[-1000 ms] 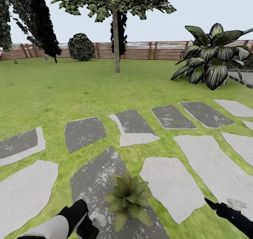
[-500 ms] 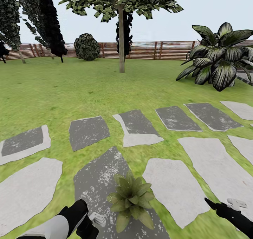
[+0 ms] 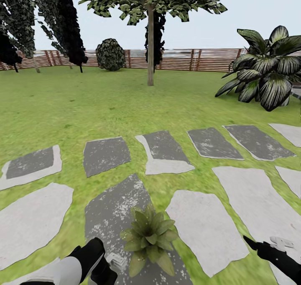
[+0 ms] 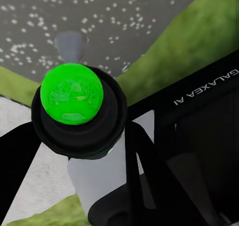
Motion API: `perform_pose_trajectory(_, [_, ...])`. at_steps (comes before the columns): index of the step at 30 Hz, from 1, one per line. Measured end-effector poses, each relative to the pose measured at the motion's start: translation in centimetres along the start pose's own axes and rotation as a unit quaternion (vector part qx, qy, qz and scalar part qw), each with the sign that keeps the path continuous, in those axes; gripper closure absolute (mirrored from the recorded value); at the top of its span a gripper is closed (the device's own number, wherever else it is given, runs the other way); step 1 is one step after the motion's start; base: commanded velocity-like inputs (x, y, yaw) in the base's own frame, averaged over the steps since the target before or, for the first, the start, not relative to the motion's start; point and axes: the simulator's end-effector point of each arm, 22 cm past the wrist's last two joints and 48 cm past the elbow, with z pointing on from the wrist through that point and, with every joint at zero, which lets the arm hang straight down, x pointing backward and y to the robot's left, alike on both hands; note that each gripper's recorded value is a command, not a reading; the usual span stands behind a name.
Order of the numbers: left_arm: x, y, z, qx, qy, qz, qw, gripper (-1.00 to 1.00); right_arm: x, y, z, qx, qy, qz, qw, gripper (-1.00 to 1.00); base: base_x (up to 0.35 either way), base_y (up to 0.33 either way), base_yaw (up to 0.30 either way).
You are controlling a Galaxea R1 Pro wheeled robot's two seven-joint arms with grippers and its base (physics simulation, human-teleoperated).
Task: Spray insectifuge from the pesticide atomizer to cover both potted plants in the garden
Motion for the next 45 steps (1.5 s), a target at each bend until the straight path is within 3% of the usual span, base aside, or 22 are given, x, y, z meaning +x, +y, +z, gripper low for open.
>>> perform_pose_trajectory(6, [0.0,0.0,0.0,0.001,0.000,-0.001,1.0000,1.00,0.0,0.0,0.0,0.000,0.000,0.000,1.0000,-1.00,0.000,-0.001,0.226])
perform_pose_trajectory(18, [0.0,0.0,0.0,0.000,0.000,-0.001,1.0000,1.00,0.0,0.0,0.0,0.000,0.000,0.000,1.0000,-1.00,-0.099,-0.176,0.015])
perform_pose_trajectory(30, [0.0,0.1,0.0,0.000,-0.001,-0.003,1.0000,1.00,0.0,0.0,0.0,0.000,0.000,0.000,1.0000,-1.00,-0.010,-0.009,0.071])
perform_pose_trajectory(40, [-0.2,0.1,-0.1,0.000,-0.004,-0.003,1.0000,1.00,0.0,0.0,0.0,0.000,0.000,0.000,1.0000,-1.00,0.000,0.000,0.248])
perform_pose_trajectory(45, [-2.4,0.7,-1.5,-0.010,-0.029,-0.001,0.9995,1.00,0.0,0.0,0.0,0.000,0.001,-0.001,1.0000,-1.00,0.000,0.000,0.045])
